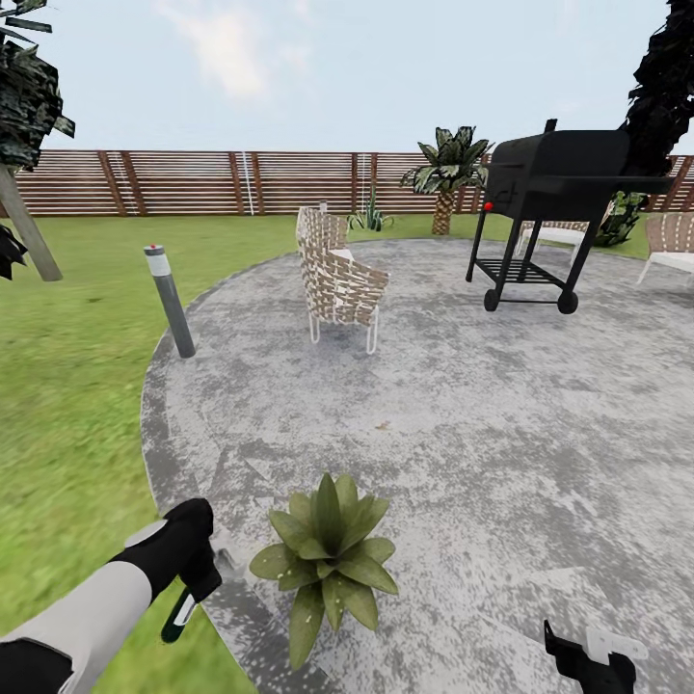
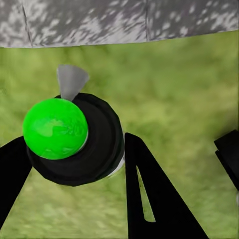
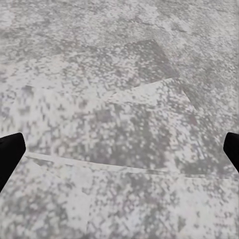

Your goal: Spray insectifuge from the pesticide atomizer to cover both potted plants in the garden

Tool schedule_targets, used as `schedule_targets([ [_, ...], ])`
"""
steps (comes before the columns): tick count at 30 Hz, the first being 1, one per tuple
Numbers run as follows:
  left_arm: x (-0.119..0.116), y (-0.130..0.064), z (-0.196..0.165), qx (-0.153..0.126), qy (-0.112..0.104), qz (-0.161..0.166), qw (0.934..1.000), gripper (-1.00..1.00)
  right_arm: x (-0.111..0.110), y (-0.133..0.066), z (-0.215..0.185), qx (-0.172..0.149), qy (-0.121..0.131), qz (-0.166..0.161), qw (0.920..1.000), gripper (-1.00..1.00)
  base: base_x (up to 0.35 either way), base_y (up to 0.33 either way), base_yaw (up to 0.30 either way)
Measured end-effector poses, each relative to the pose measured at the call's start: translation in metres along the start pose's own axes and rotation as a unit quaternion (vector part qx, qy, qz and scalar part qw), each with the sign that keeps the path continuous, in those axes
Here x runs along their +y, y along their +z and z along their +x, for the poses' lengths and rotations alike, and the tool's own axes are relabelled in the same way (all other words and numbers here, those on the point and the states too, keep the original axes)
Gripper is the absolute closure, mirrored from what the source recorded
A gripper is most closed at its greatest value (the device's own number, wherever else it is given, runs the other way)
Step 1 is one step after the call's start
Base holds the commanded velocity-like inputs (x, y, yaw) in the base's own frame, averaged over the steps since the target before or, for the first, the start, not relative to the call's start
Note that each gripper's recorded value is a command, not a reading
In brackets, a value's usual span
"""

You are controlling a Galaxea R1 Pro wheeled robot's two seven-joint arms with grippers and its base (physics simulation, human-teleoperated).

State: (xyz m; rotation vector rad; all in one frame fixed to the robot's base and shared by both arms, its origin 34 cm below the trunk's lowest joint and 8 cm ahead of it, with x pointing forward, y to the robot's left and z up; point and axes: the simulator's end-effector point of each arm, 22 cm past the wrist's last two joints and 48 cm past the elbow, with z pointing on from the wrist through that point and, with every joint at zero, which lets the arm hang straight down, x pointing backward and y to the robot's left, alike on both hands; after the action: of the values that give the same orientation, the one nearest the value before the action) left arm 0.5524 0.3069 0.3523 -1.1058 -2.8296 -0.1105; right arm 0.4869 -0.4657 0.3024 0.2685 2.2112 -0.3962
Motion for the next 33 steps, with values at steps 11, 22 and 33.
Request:
schedule_targets([
  [11,-0.006,0.019,0.024,0.003,-0.033,0.018,0.9993,1.0,0.0,0.0,0.0,0.0,0.0,0.0,1.0,-1.0,0.0,0.0,0.0],
  [22,0.007,-0.003,-0.007,-0.059,-0.064,0.02,0.996,1.0,0.0,0.0,0.0,0.0,0.0,0.0,1.0,-1.0,0.0,0.0,0.0],
  [33,-0.018,0.031,0.019,-0.052,-0.022,0.056,0.9968,1.0,0.006,-0.002,0.008,0.009,0.004,-0.006,0.9999,-1.0,0.0,0.0,0.0],
])
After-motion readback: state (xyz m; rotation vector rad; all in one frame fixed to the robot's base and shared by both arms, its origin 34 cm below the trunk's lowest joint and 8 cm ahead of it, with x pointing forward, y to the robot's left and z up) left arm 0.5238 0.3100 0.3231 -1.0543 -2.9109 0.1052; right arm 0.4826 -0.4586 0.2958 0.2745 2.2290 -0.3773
